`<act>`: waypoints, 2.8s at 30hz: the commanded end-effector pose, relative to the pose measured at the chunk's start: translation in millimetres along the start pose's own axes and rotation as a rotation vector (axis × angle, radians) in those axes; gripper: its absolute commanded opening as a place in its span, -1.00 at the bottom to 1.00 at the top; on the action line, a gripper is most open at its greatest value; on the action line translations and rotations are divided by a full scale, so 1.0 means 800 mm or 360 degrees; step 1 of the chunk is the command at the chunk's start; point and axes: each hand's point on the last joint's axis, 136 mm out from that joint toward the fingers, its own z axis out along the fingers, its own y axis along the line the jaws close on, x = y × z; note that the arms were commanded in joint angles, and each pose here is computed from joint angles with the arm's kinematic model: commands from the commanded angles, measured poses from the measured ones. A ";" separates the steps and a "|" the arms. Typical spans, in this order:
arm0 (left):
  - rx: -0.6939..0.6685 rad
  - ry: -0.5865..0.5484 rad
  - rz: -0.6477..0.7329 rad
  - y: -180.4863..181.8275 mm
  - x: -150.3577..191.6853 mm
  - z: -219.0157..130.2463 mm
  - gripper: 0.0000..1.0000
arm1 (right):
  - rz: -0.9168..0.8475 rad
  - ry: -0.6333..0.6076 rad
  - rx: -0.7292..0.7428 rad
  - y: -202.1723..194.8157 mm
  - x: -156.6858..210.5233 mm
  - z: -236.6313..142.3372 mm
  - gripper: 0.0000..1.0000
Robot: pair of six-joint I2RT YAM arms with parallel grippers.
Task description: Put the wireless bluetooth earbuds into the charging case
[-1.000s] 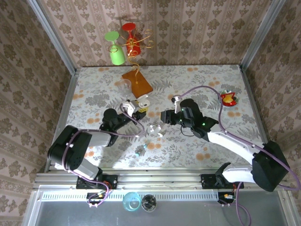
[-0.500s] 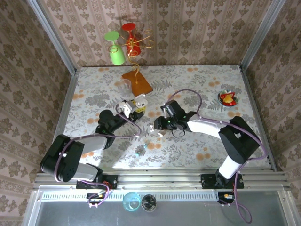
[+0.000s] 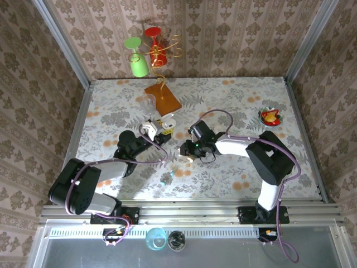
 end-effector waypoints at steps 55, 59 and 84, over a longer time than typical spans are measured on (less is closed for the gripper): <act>0.0209 0.0283 0.0059 -0.032 0.057 -0.007 -0.45 | -0.1190 -0.0669 0.0069 0.089 -0.060 -0.177 -0.54; 0.0241 0.0295 0.0052 -0.035 0.064 -0.006 -0.45 | -0.1301 -0.0678 0.0088 0.103 -0.064 -0.179 -0.54; 0.0354 0.0242 0.0046 -0.051 0.047 0.006 -0.45 | -0.1464 -0.0494 0.0109 0.119 -0.053 -0.139 -0.56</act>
